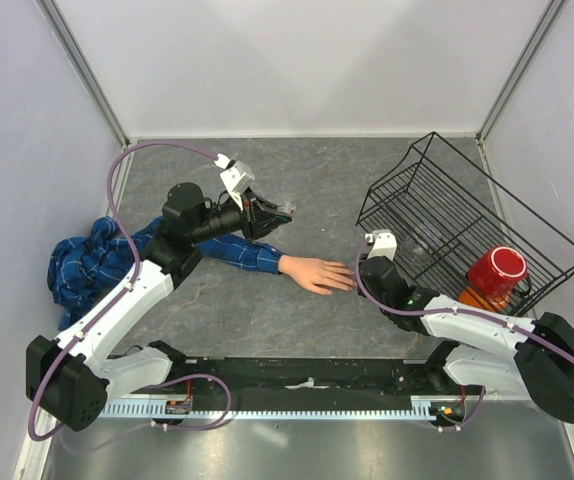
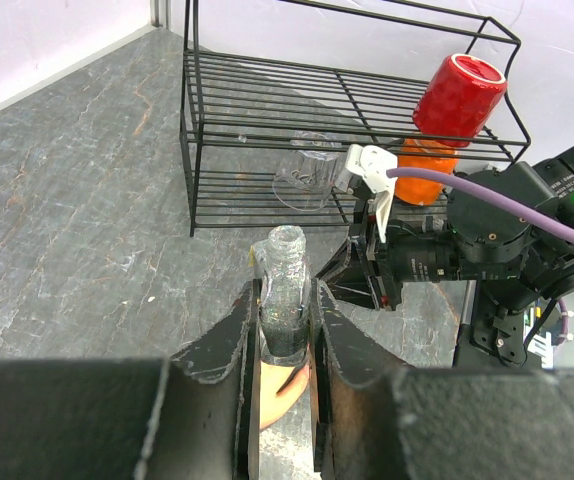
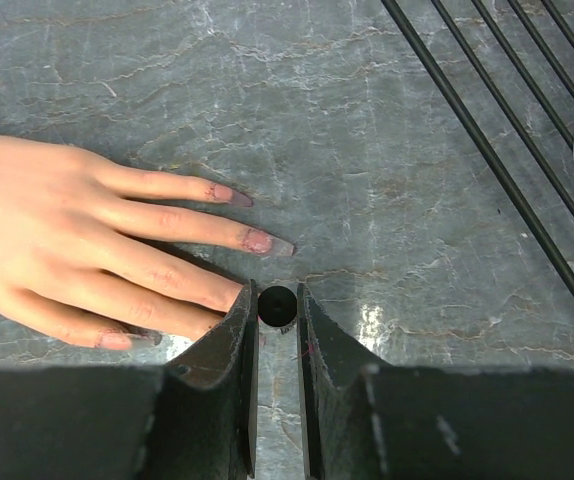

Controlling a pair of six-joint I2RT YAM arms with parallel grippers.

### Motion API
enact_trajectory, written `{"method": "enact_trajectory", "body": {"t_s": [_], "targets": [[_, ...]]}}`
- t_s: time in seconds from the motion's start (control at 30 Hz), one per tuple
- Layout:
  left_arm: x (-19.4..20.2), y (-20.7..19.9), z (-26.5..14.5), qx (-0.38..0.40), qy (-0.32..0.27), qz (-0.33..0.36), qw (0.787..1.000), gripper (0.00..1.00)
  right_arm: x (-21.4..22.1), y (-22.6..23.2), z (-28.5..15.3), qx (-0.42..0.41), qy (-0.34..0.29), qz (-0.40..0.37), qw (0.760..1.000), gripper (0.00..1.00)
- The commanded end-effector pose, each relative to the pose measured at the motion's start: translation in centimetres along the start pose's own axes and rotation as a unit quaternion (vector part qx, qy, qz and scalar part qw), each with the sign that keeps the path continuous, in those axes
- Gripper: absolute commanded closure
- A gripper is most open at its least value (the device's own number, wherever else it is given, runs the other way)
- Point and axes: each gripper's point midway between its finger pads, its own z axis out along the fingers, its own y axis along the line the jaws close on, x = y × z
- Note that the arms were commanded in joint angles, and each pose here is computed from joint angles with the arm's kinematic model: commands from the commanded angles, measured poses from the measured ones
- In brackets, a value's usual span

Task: Paint the nails

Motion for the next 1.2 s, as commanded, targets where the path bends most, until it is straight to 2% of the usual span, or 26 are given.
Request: {"method": "enact_trajectory", "body": {"t_s": [0.0, 0.43, 1.17], "targets": [[-2.7, -0.7, 0.1, 0.015, -0.032, 0.013, 0.999, 0.98, -1.9, 1.3, -0.2, -0.029, -0.027, 0.011, 0.999, 1.0], [-2.7, -0.6, 0.1, 0.015, -0.032, 0.012, 0.999, 0.98, -2.5, 1.4, -0.6, -0.038, -0.042, 0.017, 0.998, 1.0], [-2.7, -0.7, 0.1, 0.016, -0.032, 0.013, 0.999, 0.98, -1.5, 0.0, 0.2, 0.015, -0.017, 0.021, 1.0, 1.0]]}}
